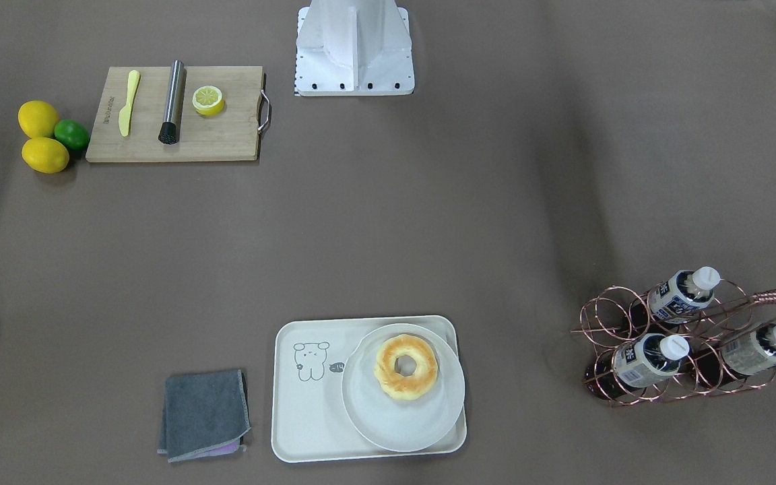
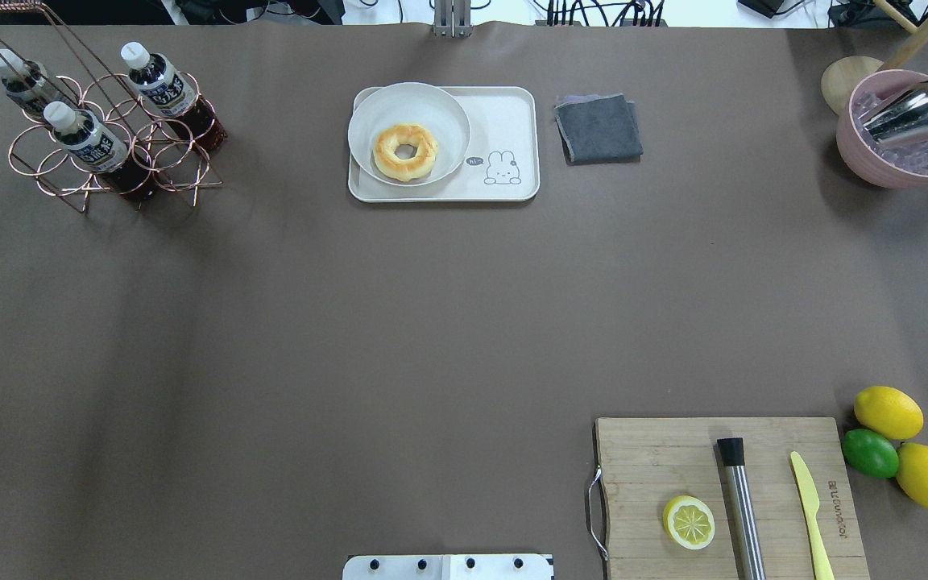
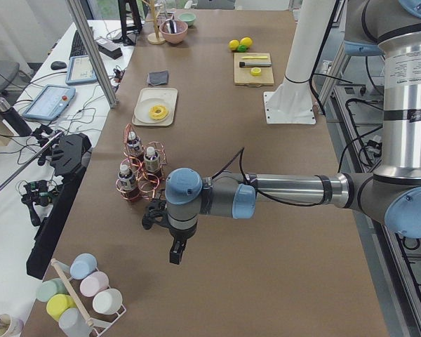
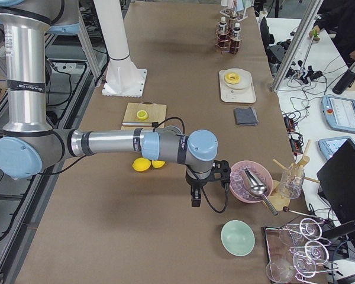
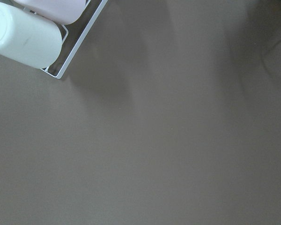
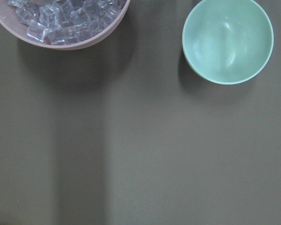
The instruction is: Place tea on tray
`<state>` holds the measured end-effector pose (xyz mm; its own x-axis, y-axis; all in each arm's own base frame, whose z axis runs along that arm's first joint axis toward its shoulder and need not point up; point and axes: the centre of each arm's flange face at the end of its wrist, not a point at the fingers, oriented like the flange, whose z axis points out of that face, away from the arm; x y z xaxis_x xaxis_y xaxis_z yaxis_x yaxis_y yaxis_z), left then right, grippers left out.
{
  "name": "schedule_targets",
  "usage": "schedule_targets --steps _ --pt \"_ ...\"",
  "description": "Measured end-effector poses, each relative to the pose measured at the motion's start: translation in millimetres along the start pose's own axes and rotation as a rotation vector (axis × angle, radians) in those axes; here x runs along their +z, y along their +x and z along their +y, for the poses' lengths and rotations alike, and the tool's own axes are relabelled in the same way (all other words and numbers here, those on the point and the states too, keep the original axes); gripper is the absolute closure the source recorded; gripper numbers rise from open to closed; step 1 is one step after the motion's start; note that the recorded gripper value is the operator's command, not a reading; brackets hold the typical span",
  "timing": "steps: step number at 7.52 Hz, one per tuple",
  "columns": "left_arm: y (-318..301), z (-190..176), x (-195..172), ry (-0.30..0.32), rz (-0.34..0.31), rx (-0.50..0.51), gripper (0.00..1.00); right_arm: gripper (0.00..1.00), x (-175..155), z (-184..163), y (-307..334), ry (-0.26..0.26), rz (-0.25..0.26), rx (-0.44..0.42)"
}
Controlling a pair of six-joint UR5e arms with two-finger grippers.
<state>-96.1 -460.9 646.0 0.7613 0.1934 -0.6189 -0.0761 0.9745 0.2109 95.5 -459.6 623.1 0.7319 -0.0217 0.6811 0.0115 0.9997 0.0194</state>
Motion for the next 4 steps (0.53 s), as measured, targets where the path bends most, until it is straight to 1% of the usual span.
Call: schedule_targets --steps 4 --pt "0.8 -1.3 -1.0 0.003 0.001 0.003 0.02 0.0 2.2 2.2 0.7 0.012 -0.002 -0.011"
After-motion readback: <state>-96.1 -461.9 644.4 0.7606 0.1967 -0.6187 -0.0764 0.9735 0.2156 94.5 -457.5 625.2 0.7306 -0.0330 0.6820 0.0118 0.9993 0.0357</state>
